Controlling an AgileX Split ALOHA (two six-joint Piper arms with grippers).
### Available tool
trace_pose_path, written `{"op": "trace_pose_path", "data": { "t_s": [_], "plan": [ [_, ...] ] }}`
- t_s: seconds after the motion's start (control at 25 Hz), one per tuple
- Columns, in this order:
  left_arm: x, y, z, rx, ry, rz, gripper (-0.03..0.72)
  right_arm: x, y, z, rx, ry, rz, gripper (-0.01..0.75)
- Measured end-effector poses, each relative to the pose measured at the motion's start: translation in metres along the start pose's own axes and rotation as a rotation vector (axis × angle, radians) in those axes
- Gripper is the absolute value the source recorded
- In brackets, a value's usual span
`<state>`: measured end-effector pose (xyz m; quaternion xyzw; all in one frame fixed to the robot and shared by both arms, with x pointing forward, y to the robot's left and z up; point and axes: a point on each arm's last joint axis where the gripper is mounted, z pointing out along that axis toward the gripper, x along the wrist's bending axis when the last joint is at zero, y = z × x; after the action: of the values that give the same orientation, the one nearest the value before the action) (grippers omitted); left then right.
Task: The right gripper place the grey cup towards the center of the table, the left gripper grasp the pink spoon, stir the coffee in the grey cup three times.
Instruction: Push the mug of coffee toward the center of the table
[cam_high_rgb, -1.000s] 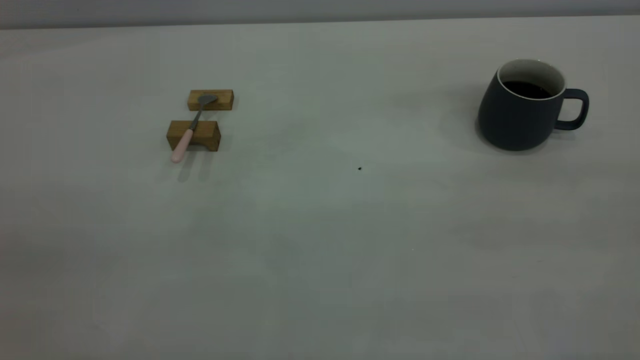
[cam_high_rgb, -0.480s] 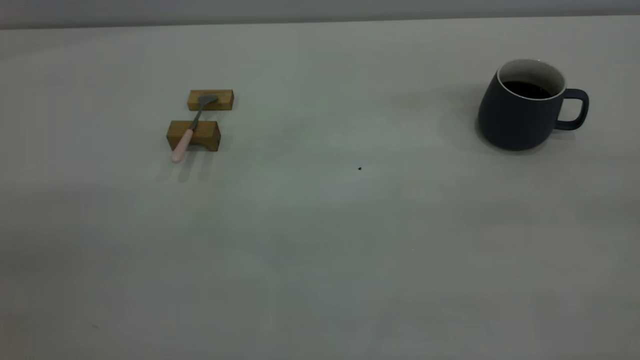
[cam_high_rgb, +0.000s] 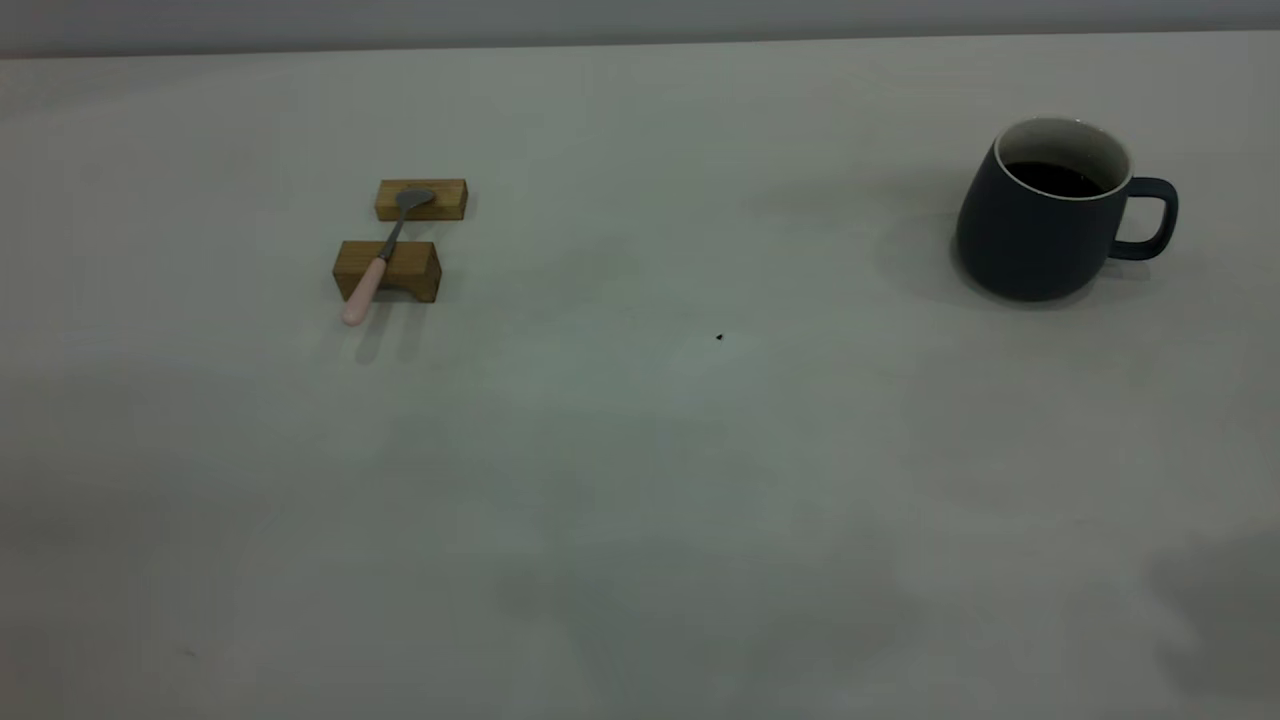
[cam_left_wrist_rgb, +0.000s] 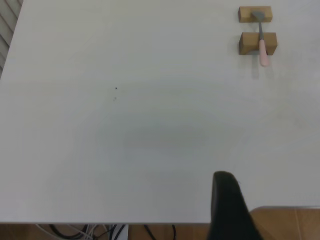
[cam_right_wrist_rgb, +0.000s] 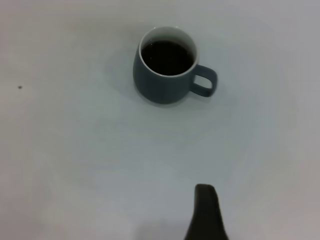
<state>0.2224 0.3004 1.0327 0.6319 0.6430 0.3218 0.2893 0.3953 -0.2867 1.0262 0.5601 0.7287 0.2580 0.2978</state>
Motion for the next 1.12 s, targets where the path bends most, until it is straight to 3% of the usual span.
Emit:
{"op": "trace_pose_path", "data": {
  "t_s": [0.28, 0.52, 0.72, 0.92, 1.12],
  "plan": [
    [0.000, 0.000, 0.000, 0.000, 0.000, 0.000, 0.505, -0.003, 0.030, 0.079, 0.167, 0.037, -0.027, 0.578],
    [0.000, 0.000, 0.000, 0.000, 0.000, 0.001, 0.505, -0.007, 0.055, 0.147, 0.256, 0.074, -0.165, 0.574],
    [0.000, 0.000, 0.000, 0.000, 0.000, 0.000, 0.505, -0.008, 0.069, 0.215, 0.294, 0.126, -0.418, 0.574],
    [0.000, 0.000, 0.000, 0.000, 0.000, 0.000, 0.505, -0.008, 0.057, 0.272, 0.362, 0.204, -0.719, 0.574],
    [0.000, 0.000, 0.000, 0.000, 0.000, 0.000, 0.505, -0.026, 0.047, 0.291, 0.378, 0.212, -0.826, 0.574]
  ]
}}
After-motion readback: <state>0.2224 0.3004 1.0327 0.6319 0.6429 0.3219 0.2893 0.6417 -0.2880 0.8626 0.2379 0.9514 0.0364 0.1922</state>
